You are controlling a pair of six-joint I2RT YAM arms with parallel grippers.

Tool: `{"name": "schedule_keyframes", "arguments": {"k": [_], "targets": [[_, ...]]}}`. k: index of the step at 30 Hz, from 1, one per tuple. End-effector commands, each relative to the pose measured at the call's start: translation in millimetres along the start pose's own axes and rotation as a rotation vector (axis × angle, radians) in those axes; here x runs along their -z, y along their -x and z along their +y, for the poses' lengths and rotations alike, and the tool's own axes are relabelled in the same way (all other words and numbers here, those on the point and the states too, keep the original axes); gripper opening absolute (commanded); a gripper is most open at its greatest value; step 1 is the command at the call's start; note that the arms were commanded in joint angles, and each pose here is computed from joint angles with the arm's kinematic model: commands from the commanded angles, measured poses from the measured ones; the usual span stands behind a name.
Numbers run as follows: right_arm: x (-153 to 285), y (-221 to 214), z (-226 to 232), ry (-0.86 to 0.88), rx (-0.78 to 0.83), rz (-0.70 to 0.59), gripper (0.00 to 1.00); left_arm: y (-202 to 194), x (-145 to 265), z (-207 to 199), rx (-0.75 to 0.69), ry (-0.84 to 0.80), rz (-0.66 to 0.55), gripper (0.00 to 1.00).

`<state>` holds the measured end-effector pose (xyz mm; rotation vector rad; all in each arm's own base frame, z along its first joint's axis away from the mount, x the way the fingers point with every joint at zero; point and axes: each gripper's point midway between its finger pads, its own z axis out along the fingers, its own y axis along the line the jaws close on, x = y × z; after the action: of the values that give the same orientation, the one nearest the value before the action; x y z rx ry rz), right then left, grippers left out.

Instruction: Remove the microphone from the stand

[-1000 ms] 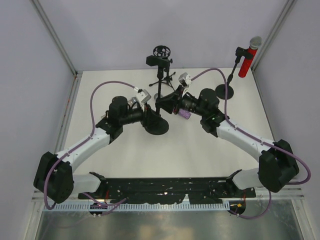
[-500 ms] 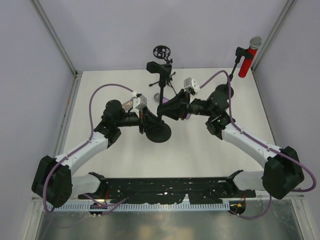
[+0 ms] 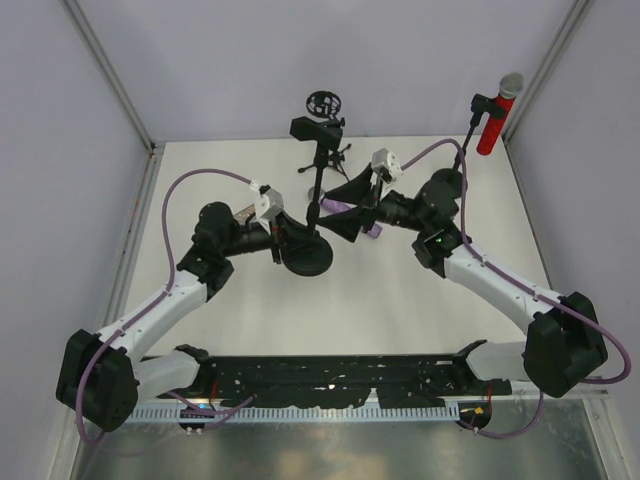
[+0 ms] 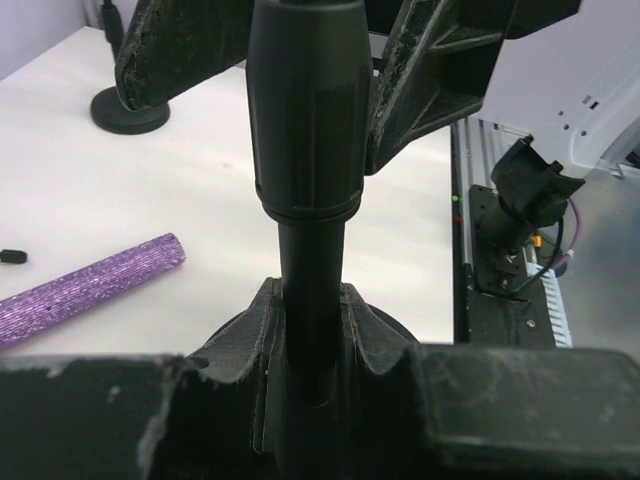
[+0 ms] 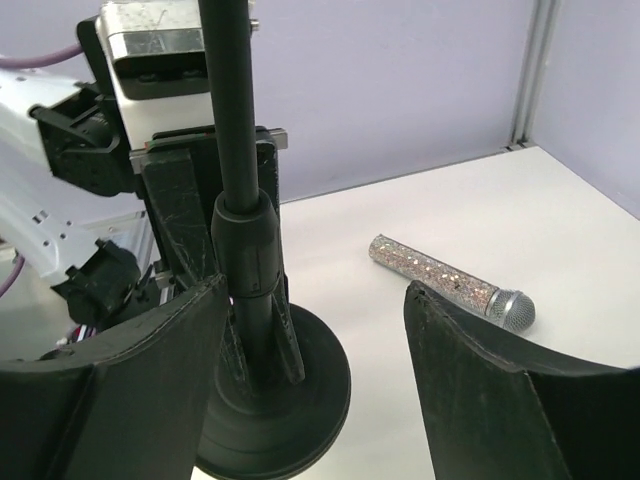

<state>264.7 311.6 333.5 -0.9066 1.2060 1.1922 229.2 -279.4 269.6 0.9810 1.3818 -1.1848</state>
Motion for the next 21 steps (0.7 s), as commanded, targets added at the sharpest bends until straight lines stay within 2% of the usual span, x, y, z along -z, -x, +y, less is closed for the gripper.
{"name": "schedule_keyframes", "arguments": {"k": [1,5,9,15,21], "targets": [[-5,19,-20,-0.154,-0.046,-0.059,0.77,34,0,7,-0.131,0.051,-0.087,0.0],[-15,26,2,-0.102,-0.054,-0.073,0.78,29,1,22,-0.131,0.123,-0.064,0.0],[-19,28,8,-0.087,-0.073,-0.083,0.8,27,1,23,-0.135,0.129,-0.058,0.0],[-18,25,-2,-0.141,-0.083,-0.091,0.8,27,0,19,-0.132,0.102,-0.055,0.0],[-11,19,-32,-0.291,-0.035,-0.071,0.79,27,-1,12,-0.128,0.062,-0.062,0.0]]}}
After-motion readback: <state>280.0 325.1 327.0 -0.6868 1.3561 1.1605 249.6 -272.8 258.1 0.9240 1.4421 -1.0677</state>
